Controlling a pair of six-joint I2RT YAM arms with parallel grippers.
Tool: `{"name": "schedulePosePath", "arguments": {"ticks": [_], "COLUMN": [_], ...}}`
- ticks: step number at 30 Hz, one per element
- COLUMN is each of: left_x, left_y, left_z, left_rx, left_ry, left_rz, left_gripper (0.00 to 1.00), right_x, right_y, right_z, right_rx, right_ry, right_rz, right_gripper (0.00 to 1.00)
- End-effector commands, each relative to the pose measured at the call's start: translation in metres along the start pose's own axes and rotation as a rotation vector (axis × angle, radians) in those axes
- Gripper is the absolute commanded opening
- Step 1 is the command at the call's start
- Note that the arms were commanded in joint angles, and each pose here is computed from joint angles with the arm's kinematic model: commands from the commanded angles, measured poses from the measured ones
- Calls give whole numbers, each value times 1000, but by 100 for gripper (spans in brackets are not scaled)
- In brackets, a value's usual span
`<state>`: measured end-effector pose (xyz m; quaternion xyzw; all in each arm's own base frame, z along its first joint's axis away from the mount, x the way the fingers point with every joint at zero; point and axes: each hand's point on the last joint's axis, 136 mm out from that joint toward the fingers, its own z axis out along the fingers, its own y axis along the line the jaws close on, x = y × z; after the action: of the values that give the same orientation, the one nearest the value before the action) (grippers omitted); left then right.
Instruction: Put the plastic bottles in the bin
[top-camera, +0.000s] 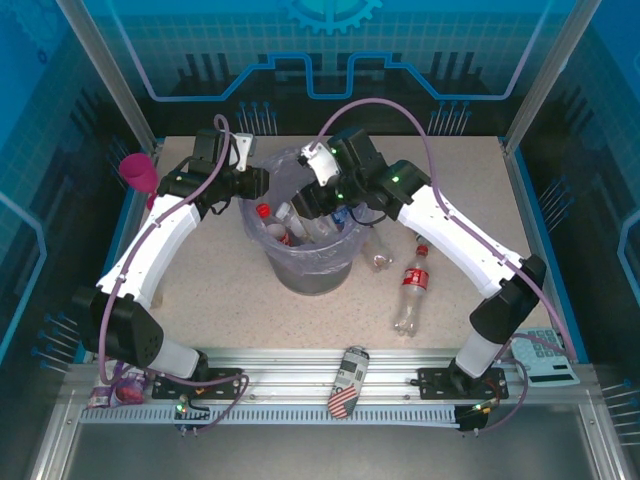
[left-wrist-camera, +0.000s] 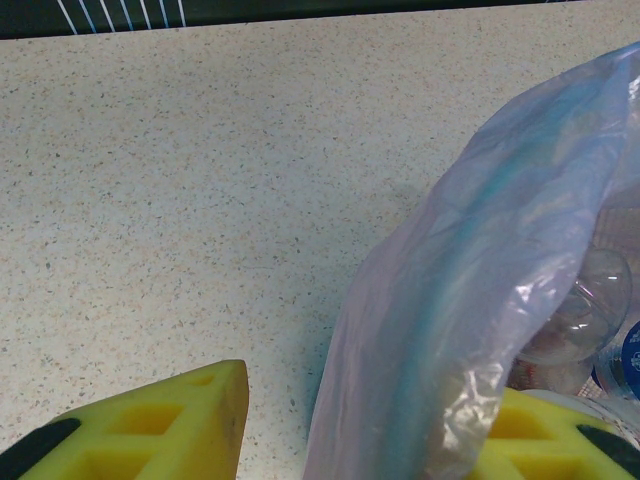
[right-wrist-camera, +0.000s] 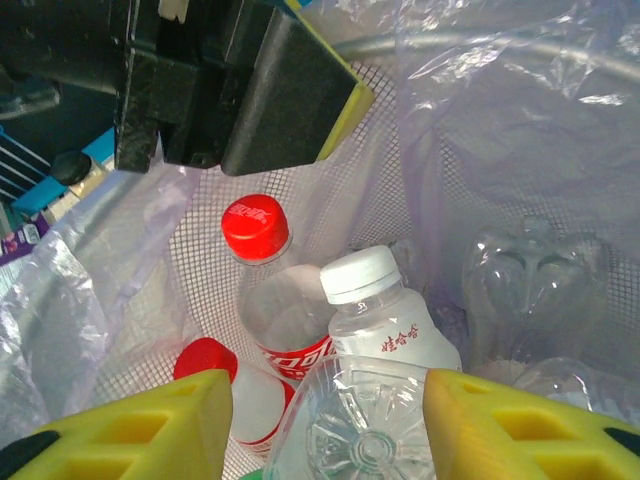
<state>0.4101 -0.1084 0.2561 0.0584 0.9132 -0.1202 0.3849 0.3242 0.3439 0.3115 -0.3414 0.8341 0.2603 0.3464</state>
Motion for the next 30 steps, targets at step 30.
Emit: {"name": "schedulePosePath", "arguments": {"ticks": [30], "left_x": [74], "left_y": [22], "left_z": [32], "left_rx": [-88], "left_ry": [265], "left_rz": [7], "left_gripper": [46], "right_x": [164], "right_y": [-272], "right_z": [-68], "right_rx": [564], "right_ry": [209], "right_rz": [507], "right_gripper": [90]}}
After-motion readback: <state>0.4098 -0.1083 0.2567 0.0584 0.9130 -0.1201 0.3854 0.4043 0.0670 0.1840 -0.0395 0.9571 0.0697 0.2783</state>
